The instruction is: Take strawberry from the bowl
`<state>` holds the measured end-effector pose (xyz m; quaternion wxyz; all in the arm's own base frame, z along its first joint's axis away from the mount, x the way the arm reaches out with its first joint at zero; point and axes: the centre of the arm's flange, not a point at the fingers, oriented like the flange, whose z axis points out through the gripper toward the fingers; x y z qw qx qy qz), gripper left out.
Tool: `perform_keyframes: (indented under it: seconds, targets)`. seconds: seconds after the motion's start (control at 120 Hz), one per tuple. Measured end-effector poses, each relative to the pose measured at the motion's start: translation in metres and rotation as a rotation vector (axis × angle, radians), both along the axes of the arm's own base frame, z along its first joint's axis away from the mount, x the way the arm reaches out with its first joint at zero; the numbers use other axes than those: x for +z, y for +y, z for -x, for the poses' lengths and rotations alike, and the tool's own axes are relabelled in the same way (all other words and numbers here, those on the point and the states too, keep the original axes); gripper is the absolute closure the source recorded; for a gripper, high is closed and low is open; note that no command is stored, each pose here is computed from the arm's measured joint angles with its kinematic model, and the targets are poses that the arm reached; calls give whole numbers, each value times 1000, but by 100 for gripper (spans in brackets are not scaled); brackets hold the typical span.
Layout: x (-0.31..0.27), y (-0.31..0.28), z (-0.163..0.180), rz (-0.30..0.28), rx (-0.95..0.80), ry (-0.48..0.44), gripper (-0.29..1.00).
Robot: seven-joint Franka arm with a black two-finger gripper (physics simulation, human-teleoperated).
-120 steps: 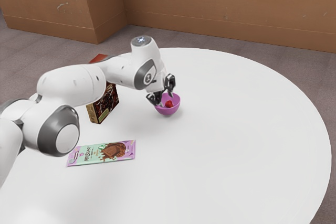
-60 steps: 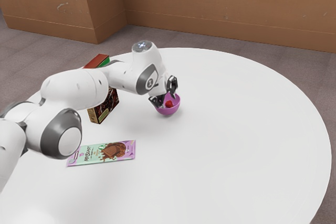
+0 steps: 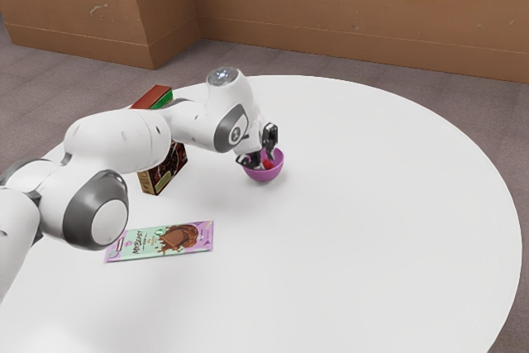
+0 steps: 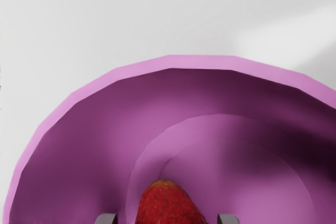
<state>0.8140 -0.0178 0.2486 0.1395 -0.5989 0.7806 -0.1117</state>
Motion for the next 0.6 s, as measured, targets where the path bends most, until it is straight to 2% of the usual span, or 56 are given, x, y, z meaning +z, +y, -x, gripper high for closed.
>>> perform_keyframes:
  seconds: [0.35, 0.5, 0.6]
  targets:
    - [16, -3, 7, 1, 16, -8, 64]
    - [58, -12, 34, -19, 23, 4, 67]
    - [94, -29, 73, -8, 27, 26, 69]
